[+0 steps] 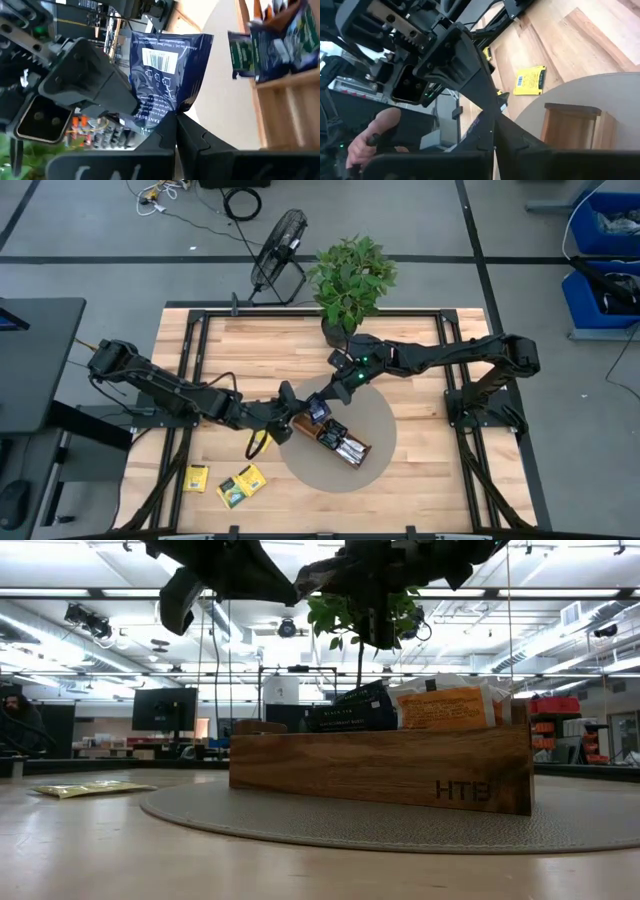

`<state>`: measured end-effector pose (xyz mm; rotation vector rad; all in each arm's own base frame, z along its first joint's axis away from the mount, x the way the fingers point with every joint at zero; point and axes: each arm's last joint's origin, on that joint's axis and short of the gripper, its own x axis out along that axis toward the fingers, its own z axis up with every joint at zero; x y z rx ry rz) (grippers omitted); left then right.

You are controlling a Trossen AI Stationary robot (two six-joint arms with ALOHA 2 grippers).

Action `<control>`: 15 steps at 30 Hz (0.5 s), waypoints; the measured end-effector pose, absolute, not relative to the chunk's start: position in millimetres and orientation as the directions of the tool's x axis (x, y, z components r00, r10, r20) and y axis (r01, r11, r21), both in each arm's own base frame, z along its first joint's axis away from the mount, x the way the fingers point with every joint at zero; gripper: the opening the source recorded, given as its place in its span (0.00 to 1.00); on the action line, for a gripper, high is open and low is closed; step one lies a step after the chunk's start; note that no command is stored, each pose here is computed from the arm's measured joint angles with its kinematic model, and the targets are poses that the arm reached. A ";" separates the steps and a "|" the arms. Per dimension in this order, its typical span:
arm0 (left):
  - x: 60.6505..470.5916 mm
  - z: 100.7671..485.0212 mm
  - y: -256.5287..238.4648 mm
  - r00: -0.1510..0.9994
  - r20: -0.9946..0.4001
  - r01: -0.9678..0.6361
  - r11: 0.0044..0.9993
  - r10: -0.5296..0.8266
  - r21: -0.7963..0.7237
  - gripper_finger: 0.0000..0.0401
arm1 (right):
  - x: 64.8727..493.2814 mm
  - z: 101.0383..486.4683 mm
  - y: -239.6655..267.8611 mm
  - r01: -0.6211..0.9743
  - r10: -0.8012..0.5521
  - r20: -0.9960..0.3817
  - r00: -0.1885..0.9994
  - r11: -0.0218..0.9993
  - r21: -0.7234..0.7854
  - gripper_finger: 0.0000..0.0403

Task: Pick & Place Tea
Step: Put the purple tea bag into the middle section of the wooden organizer

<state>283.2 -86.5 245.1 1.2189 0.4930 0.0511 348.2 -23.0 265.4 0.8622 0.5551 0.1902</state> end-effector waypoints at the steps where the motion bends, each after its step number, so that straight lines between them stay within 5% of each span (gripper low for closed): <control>1: 283.0 245.3 -87.8 0.896 -0.333 0.211 0.378 0.294 0.901 0.02 | 348.1 265.1 -22.3 0.064 0.373 -0.388 0.843 0.647 0.760 0.02; 7: 282.1 245.4 -90.5 0.898 -0.332 0.109 0.587 0.287 0.802 0.09 | 347.6 262.3 -19.0 0.082 0.341 -0.421 0.841 0.688 0.721 0.01; 15: 272.0 227.2 -87.1 0.813 -0.496 0.134 0.730 0.306 0.670 0.29 | 346.3 260.9 -15.4 0.121 0.264 -0.458 0.849 0.746 0.655 0.00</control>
